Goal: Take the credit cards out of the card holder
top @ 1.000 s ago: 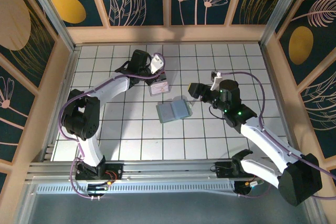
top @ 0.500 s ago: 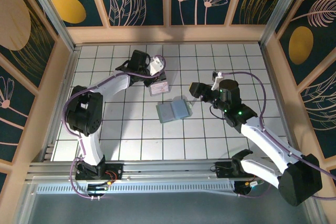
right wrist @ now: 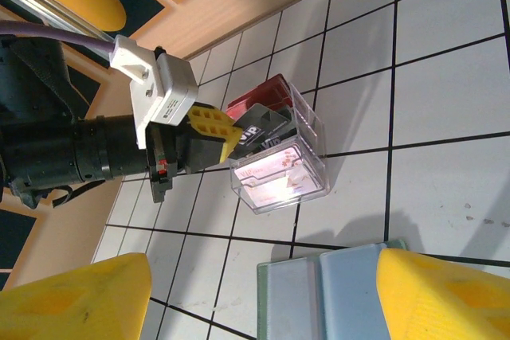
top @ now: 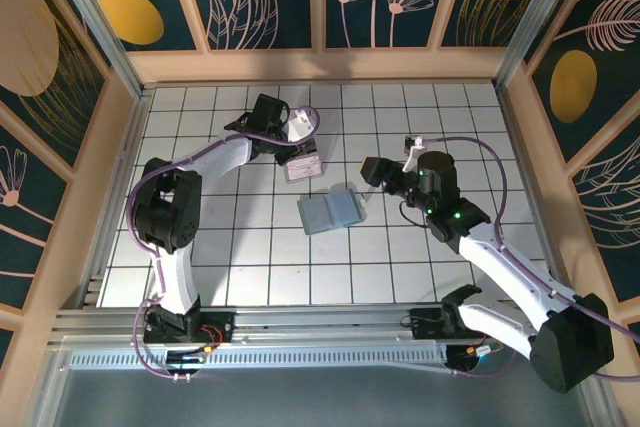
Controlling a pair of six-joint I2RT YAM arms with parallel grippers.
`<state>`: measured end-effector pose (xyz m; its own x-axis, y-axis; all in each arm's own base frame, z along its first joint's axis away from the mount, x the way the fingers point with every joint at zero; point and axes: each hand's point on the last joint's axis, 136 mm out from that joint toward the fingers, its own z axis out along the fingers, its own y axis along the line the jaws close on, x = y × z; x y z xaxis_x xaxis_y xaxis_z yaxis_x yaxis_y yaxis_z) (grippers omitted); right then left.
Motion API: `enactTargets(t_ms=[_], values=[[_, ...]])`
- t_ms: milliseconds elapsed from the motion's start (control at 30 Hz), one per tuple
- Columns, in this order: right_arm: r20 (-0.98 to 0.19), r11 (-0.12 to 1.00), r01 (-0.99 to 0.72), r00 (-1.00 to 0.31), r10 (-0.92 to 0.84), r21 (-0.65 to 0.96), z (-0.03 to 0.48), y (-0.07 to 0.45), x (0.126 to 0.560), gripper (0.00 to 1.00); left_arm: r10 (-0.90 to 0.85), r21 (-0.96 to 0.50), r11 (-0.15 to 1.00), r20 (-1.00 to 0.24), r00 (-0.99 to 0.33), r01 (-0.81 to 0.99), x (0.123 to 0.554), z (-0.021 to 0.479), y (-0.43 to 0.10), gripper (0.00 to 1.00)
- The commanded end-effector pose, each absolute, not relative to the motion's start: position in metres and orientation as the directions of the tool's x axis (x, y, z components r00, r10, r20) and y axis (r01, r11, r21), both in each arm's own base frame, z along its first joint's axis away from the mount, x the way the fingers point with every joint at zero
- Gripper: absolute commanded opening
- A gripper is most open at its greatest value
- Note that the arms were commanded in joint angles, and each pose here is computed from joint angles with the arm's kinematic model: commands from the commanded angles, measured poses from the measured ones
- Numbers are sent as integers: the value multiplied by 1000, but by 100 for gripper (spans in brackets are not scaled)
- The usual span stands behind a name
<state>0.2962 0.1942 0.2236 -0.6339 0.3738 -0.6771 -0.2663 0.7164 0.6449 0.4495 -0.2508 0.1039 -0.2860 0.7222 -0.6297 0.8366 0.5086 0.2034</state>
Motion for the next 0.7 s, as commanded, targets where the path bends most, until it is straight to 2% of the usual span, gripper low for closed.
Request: enactTargets(t_ms=[0,667], values=[[-710,713,-295,-585,391,636,245,192,301,74,747,188,466,-608,-271,864,446,97,-251,3],[-703,700,-304,-593,393,647,245,194,299,75,800,185,417,-539,-262,890,453,90,-251,5]])
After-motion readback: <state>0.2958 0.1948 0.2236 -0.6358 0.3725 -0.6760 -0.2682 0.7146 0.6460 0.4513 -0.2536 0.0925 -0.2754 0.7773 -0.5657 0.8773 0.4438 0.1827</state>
